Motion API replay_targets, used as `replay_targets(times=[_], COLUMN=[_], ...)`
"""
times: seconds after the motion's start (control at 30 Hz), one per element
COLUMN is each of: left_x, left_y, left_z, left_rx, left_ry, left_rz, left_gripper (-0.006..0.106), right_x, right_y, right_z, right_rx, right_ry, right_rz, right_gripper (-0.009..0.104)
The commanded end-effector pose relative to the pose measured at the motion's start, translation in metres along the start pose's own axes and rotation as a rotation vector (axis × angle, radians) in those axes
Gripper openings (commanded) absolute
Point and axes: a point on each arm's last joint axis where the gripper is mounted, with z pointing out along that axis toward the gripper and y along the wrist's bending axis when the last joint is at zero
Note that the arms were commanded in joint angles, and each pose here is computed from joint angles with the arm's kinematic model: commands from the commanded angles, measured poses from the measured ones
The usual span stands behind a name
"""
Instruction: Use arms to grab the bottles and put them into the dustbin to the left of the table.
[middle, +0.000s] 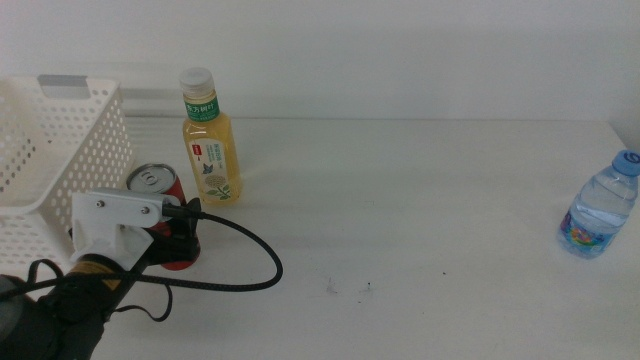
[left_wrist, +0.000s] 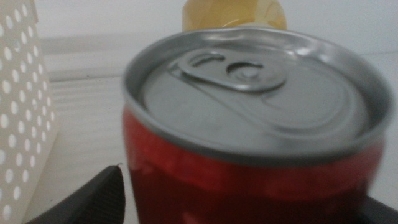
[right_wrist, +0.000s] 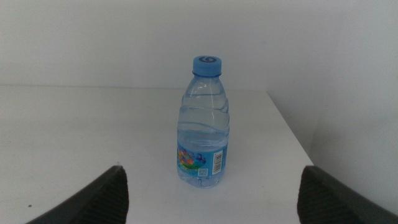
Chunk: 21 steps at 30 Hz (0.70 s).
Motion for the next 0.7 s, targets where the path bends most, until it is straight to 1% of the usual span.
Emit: replay_targets(times=[0.0,0.2,0.3,0.33,0.4,0.57,0.67], left_x=[0.0004,0.0051,0.0051,0.0051,0.0051,0.0053,0.0009], left_y=[0.0003,0.0005,0.0005,0.0005,0.0001,-0.0030,-0.0060], left_z=[0.0050,0.0103,0.0103,0.0103,0.0103,0.0102,0.0074], left_rx=[0.003,0.005,0.005,0.005,0.010,0.044,0.074], left_ry=[-0.010,0.003,0.003,0.003,0.003,0.007,-0.006], left_rz=[-0.009,-0.009,-0.006,-0.008,-0.014,-0.038,-0.031], left_gripper=[0.094,0.093,0.088,0.084,0.074,0.035,0.019], right_x=[0.0003,0.0003,0.0003,0.0003,0.0003,0.0003,0.0003], right_y=[-0.0006,-0.0006,-0.0006,-0.0006,-0.0006,-0.0006,-0.0006], right_z=[-0.0001,-0.0001,-0.0001,-0.0001,-0.0001,-0.0001,-0.0001], right_rx=[0.010,0.010,0.010,0.010,0.010,0.010,0.010], right_ry=[-0.009,-0.009,-0.009,-0.009,-0.009,-0.009,-0.009], right_rz=[-0.010,-0.010,-0.010,-0.010,-0.010,-0.010,-0.010], right_gripper=[0.091,0.091,0.091,0.091,0.091,0.091,0.091])
